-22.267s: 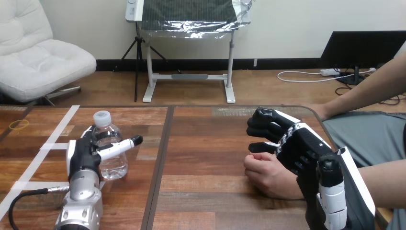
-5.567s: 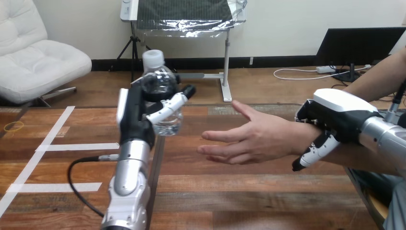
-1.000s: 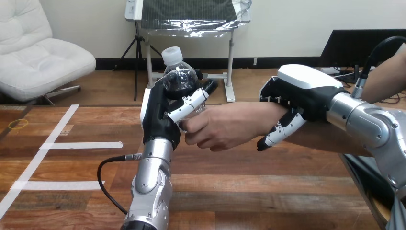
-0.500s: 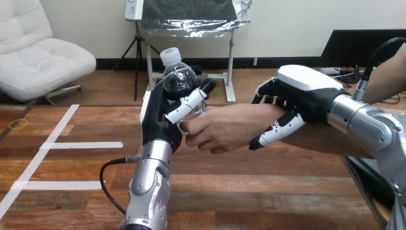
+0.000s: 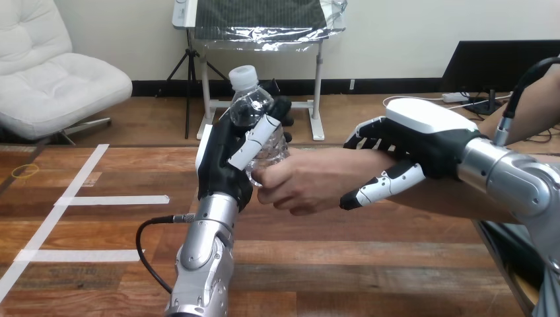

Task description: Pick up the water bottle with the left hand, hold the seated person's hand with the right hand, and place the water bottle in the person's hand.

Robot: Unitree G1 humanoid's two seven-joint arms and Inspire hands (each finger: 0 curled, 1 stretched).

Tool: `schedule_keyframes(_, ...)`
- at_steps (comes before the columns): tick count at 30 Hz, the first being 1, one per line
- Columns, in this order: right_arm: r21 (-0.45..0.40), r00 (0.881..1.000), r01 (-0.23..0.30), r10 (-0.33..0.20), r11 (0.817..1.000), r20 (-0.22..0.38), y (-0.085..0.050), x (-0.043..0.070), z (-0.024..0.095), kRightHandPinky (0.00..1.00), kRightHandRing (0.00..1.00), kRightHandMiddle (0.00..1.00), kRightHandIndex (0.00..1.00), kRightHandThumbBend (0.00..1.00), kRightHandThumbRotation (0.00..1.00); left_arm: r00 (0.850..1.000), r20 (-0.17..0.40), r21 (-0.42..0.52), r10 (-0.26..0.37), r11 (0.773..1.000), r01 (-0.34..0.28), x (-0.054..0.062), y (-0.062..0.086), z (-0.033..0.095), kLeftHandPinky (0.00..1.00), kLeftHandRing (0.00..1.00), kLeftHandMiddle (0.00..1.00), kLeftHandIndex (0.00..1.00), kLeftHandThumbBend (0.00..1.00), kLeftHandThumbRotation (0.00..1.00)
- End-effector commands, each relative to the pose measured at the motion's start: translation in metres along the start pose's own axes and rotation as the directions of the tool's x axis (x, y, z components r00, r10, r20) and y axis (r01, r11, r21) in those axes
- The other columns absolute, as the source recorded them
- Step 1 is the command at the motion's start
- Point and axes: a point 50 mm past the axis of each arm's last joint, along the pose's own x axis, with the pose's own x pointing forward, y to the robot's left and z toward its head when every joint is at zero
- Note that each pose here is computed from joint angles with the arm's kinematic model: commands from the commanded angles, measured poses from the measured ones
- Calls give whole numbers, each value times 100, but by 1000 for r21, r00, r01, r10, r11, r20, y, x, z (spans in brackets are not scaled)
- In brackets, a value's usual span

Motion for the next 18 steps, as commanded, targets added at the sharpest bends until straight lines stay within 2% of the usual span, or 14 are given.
schedule_keyframes(1, 34, 1000, -14, 13, 999, 9, 7, -4, -1, 54, 69, 70, 74, 100, 62, 996, 75, 21, -47, 999, 45, 7, -12, 17, 66, 73, 75, 78, 79, 68)
schedule_keyframes(14, 49, 1000, -1, 0, 999, 19, 11, -11, -2, 53, 67, 69, 72, 100, 62, 996, 84, 39, -42, 998, 39, 4, -4, 23, 65, 74, 77, 78, 73, 70)
schedule_keyframes(16, 50, 1000, -1, 0, 999, 20, 11, -12, -2, 53, 67, 69, 72, 100, 62, 996, 85, 46, -38, 998, 34, 4, -3, 23, 66, 74, 77, 79, 73, 70)
schedule_keyframes(18, 51, 1000, -3, 2, 999, 20, 12, -13, -2, 53, 66, 69, 72, 100, 63, 996, 87, 52, -35, 998, 31, 3, -2, 24, 71, 77, 78, 79, 72, 71)
